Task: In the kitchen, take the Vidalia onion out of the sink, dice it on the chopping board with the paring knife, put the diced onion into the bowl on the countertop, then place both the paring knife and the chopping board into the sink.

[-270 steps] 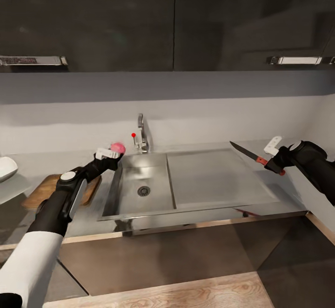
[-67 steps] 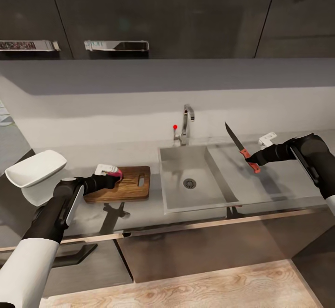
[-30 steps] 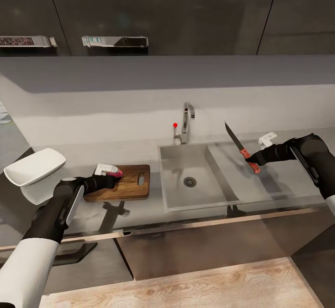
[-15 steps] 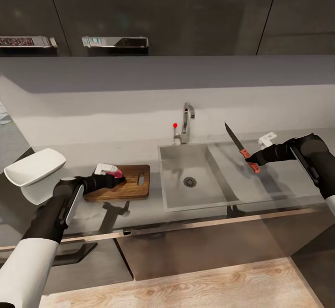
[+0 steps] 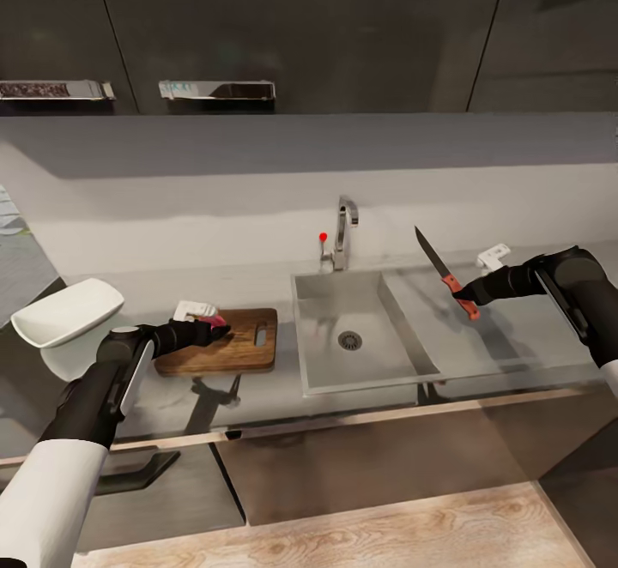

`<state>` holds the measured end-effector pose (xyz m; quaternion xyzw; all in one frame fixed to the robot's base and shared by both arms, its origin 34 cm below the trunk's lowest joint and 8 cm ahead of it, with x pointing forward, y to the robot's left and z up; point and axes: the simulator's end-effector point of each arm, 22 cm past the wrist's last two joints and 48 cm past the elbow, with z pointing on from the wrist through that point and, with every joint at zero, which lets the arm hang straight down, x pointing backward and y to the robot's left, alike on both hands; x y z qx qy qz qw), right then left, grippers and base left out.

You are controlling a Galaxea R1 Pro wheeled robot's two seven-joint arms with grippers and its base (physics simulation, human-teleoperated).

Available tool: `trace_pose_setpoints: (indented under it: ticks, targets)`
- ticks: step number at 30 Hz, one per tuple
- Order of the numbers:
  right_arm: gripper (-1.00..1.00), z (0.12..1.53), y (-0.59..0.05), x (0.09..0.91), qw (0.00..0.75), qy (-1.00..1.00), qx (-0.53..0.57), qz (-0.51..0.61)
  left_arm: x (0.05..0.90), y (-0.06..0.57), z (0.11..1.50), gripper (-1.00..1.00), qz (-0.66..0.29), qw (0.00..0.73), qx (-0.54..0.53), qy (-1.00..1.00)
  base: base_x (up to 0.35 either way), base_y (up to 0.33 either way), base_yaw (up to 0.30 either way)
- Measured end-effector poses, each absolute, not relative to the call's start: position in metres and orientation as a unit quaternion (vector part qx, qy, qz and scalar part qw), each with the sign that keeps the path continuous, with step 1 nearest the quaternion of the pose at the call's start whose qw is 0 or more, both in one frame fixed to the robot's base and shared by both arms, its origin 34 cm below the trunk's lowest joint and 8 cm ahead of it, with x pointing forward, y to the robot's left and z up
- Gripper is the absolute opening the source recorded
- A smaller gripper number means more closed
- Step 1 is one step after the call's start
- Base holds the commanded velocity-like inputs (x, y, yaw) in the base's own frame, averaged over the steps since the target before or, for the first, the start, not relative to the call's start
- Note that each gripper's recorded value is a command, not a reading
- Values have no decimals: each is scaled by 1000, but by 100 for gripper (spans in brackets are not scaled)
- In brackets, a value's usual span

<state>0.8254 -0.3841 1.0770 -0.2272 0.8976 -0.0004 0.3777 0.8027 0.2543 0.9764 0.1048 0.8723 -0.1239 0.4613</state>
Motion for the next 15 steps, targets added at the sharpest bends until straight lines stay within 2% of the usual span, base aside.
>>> trace_pose_setpoints:
  ticks: [15]
  targets:
    - [-100, 1094, -384, 822, 389, 893, -227, -3, 802, 254, 993, 100, -123, 472, 107, 867, 0, 0, 0]
